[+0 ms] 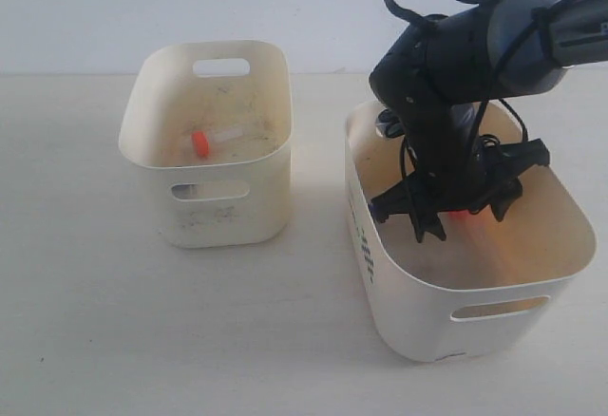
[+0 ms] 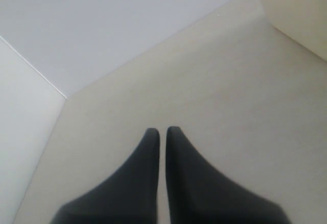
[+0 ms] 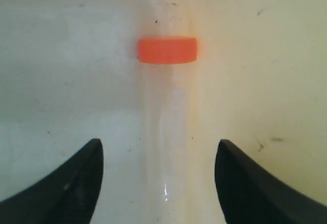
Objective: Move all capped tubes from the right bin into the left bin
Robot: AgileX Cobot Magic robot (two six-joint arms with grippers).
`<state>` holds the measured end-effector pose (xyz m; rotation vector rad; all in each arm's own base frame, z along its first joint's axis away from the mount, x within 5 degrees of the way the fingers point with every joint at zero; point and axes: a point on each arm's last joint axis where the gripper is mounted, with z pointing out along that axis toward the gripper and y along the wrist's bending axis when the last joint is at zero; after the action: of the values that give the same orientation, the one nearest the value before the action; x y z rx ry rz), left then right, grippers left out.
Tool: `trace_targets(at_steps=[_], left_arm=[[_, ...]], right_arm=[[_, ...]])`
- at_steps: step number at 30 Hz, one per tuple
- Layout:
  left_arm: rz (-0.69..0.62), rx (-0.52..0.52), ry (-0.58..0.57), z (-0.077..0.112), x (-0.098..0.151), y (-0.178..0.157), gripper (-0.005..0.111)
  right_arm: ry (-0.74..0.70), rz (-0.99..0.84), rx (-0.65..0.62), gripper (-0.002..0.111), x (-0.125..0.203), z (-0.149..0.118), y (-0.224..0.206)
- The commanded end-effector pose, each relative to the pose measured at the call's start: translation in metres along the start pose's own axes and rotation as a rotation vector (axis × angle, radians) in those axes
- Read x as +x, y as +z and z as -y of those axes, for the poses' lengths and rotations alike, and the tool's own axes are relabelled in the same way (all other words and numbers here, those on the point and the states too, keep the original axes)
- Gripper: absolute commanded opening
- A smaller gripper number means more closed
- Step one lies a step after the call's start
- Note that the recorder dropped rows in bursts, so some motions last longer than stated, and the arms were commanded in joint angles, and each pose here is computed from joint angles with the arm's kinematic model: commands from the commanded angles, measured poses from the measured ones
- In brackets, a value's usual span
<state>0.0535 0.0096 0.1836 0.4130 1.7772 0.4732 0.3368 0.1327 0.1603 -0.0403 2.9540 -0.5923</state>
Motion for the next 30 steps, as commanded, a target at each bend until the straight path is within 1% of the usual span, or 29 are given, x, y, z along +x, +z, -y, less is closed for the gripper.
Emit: trace_targets(at_steps=[1,8,14,23,30], left_arm=[[0.006,0.001,-0.004,-0.001,-0.001,0.0,0.004],[0.006,0.001,-0.004,-0.001,-0.001,0.0,0.004],[0.006,0.001,-0.004,-0.001,-0.001,0.0,0.004],[0.006,0.001,-0.004,-0.001,-0.001,0.0,0.004],[0.006,0.001,-0.004,-0.001,-0.001,0.0,0.004]], right_arm=[[-0.007,-0.009,0.022,0.061,0.0,0.001,0.006],[-0.032,-0.069,0.05,0.061,0.002,-0.008,0.028],[-0.008,-0.08,0.059,0.061,0.003,-0.009,0.03],[-0.038,-0.129,0.082,0.061,0.006,-0.016,0.048],[-0.045,-0.122,0.079,0.06,0.005,-0.018,0.052]])
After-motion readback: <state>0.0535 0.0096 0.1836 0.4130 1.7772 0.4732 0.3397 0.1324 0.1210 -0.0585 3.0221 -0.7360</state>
